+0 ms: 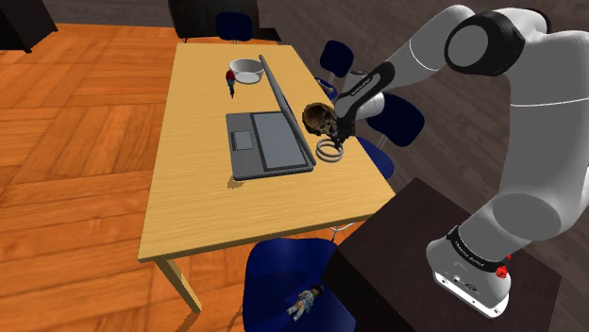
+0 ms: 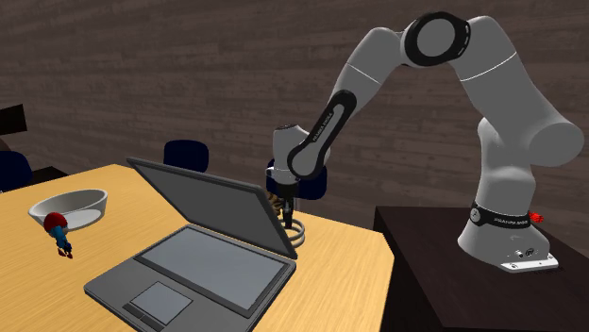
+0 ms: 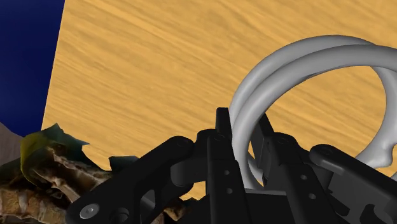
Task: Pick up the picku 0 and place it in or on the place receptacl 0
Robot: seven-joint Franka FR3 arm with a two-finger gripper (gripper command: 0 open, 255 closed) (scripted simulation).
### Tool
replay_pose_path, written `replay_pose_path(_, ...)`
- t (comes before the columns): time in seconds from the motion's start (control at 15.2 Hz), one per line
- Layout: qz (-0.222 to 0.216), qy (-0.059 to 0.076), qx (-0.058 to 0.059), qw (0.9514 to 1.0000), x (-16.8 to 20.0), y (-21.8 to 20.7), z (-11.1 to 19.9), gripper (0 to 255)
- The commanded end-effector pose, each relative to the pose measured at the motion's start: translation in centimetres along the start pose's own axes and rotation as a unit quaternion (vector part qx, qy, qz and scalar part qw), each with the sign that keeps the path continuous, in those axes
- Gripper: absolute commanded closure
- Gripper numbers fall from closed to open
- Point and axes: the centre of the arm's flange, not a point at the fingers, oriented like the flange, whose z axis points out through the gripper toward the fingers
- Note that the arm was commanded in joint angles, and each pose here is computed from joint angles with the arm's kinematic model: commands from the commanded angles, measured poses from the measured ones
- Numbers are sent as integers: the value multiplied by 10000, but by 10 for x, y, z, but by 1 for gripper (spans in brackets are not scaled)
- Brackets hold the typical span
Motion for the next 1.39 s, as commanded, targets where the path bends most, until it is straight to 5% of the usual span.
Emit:
replay_pose_path(0.0, 0, 0, 0, 10000, 0, 0, -9, 255)
replay_pose_path(1.32, -1, 0, 0, 10000, -2, 2, -115, 255)
